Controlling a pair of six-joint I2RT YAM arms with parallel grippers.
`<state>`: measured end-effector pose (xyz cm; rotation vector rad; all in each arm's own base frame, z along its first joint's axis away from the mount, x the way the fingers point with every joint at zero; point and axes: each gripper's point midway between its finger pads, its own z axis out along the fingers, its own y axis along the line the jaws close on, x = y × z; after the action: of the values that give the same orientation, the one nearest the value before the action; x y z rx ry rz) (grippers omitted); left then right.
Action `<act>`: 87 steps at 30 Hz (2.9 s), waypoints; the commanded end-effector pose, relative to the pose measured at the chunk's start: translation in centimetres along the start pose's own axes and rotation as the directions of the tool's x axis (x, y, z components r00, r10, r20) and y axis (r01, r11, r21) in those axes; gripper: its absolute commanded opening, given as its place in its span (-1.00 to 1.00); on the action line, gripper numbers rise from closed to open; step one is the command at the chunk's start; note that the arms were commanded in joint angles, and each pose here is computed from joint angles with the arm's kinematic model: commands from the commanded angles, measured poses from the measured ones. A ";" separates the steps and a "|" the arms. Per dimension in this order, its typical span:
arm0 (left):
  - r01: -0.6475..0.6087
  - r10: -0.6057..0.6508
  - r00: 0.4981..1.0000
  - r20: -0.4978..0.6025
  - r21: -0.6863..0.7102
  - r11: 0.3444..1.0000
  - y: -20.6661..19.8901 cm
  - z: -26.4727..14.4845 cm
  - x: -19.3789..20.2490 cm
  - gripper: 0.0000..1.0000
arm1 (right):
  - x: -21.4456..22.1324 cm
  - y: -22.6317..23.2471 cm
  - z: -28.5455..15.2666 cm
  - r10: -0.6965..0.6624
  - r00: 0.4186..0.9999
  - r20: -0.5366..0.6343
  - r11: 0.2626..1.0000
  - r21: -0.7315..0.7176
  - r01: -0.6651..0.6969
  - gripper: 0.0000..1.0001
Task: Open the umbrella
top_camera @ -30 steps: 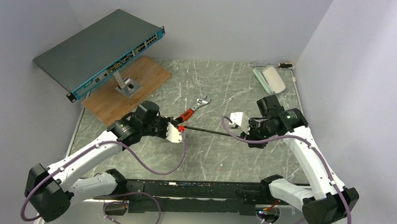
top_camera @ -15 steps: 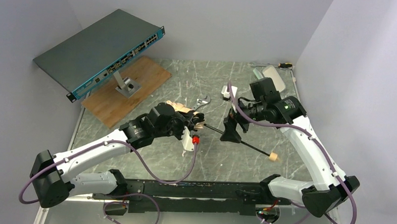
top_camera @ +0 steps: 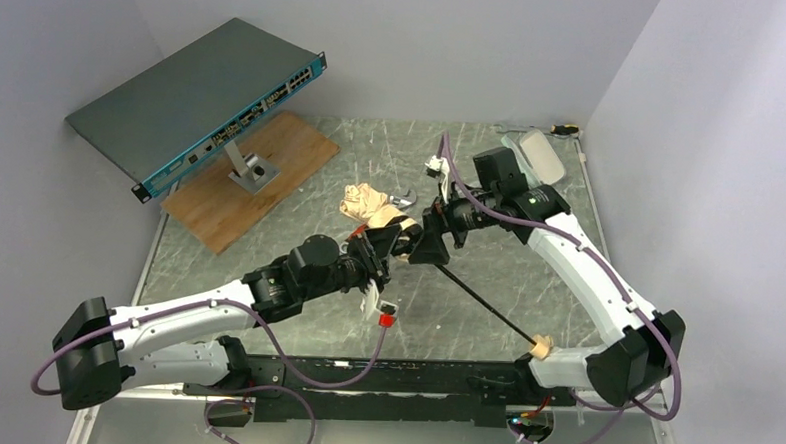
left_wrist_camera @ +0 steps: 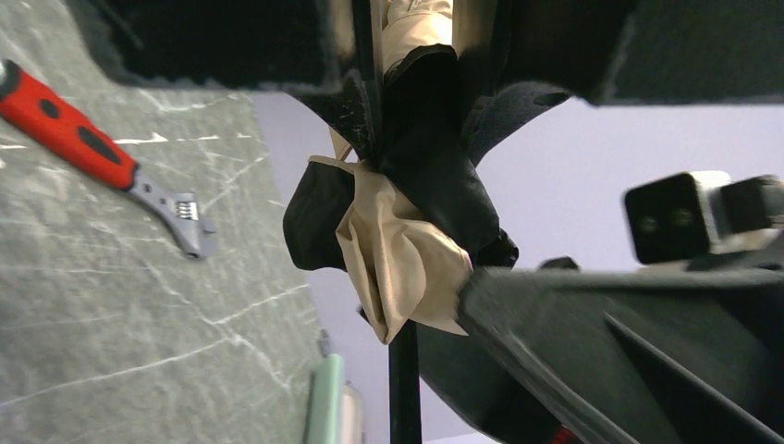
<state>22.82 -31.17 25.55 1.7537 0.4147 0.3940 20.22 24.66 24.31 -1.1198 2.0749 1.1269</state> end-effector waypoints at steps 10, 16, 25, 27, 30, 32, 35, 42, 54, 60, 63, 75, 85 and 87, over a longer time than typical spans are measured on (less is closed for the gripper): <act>-0.075 0.064 0.997 -0.052 -0.249 0.966 7.5 -2.1 0.1 -0.70 | -2.0 2.1 0.4 -0.116 0.990 0.079 0.984 -0.123 0.125 -0.84; 0.229 -0.247 0.967 -0.069 -0.198 0.953 7.2 -4.3 2.1 0.53 | -3.8 -0.2 -1.9 -0.181 0.969 0.168 0.983 -0.001 0.183 -1.00; 0.651 -0.648 0.755 0.106 0.005 0.759 6.7 -10.7 0.4 0.99 | -4.5 1.7 -3.4 -0.102 0.975 0.197 0.968 -0.206 0.143 -1.00; 0.592 -0.586 0.804 0.096 -0.035 0.806 6.8 -10.9 1.1 0.99 | -3.7 2.5 -3.2 -0.076 0.980 0.185 0.960 -0.253 0.122 -1.00; 0.428 -0.420 0.900 0.117 -0.046 0.903 6.9 -10.7 0.9 0.99 | -2.5 3.7 -2.5 -0.096 0.984 0.151 0.948 -0.287 0.137 -1.00; 0.327 -0.322 0.937 0.134 -0.017 0.945 6.7 -10.3 0.5 0.99 | -1.9 4.1 -1.7 -0.136 0.985 0.108 0.947 -0.277 0.162 -1.00; 0.349 -0.347 0.926 0.152 0.011 0.937 7.9 -10.0 0.2 0.99 | -1.6 2.5 -0.6 -0.255 0.965 0.061 0.957 -0.124 0.261 -1.00; 0.810 -0.862 0.473 0.181 0.297 0.506 12.4 -11.4 -4.5 0.99 | -4.9 -5.1 -4.6 -0.665 0.744 -0.068 0.643 0.454 0.616 -1.00; 0.929 -0.987 -0.014 -0.160 0.363 -0.072 12.3 -7.7 -0.4 0.99 | -6.7 -2.6 -9.0 -0.919 0.030 -0.393 -0.210 0.553 0.806 -1.00; 0.855 -0.951 -0.115 -0.286 0.459 -0.241 8.9 -6.3 -3.4 0.99 | -6.6 -0.8 -8.8 -0.908 -0.101 -0.407 -0.327 0.534 0.780 -1.00; 0.868 -0.937 -0.087 -0.339 0.435 -0.239 6.6 -5.2 -3.8 0.99 | -6.8 0.1 -8.7 -0.906 -0.144 -0.397 -0.357 0.537 0.765 -1.00; 0.891 -0.933 -0.035 -0.359 0.411 -0.192 3.4 -4.0 -4.1 -0.84 | -5.3 -0.2 -8.2 -0.920 -0.103 -0.378 -0.303 0.519 0.799 -0.58; 0.940 -0.933 0.339 -0.124 0.079 0.331 6.4 -3.3 3.6 -1.00 | -2.2 6.3 -6.6 -0.886 0.459 0.065 0.459 0.257 0.851 1.00; 0.860 -0.858 0.510 -0.065 0.051 0.507 6.6 -3.9 3.7 -1.00 | -3.3 7.5 -6.6 -0.801 0.584 0.132 0.598 0.223 0.770 1.00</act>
<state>22.08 -27.93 27.40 1.3762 1.7280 -0.6638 19.26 21.37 32.25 -1.6363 0.9376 0.1508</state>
